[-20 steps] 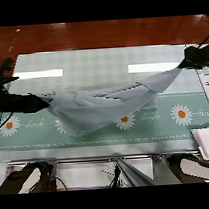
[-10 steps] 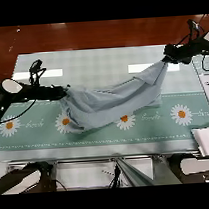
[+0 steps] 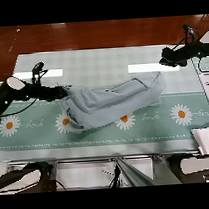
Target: Fold the shirts.
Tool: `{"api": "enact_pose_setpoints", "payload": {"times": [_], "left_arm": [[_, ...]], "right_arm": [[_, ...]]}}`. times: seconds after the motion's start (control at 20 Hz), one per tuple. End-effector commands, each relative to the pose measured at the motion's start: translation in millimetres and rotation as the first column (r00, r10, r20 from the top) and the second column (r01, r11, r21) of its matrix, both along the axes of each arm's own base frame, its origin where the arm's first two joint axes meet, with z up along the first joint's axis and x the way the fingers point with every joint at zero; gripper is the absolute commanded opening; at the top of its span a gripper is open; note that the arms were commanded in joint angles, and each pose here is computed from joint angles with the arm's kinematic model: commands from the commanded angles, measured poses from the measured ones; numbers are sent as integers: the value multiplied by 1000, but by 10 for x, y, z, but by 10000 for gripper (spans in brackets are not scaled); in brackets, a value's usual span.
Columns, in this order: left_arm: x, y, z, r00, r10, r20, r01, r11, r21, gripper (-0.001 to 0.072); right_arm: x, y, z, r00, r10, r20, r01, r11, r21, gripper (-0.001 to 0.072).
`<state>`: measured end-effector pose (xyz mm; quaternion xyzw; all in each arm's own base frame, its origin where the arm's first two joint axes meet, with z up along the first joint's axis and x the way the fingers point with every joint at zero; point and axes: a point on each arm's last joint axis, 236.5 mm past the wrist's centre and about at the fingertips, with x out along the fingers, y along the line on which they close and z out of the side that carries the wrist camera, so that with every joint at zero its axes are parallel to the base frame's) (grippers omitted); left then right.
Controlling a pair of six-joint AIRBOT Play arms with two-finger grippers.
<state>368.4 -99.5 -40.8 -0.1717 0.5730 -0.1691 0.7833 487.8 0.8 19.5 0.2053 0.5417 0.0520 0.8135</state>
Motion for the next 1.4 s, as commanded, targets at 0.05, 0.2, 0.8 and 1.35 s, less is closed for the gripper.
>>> {"api": "enact_pose_setpoints", "payload": {"times": [0.05,0.2,0.8,1.35], "left_arm": [[-454,360,229,975,-31,-221,16,997,-70,429],[-1013,301,75,922,-64,-382,15,991,-130,430],[-1521,-371,-459,899,-150,-411,79,980,-184,686],[-1591,-791,-746,857,-160,-489,59,975,-216,165]], "right_arm": [[-629,-565,142,985,97,-145,-125,973,-196,421],[-1031,-794,-2,962,38,-272,-89,980,-179,422],[-1411,-99,-518,925,168,-340,-129,983,134,537],[-1408,-94,-515,926,174,-336,-135,981,136,537]]}}
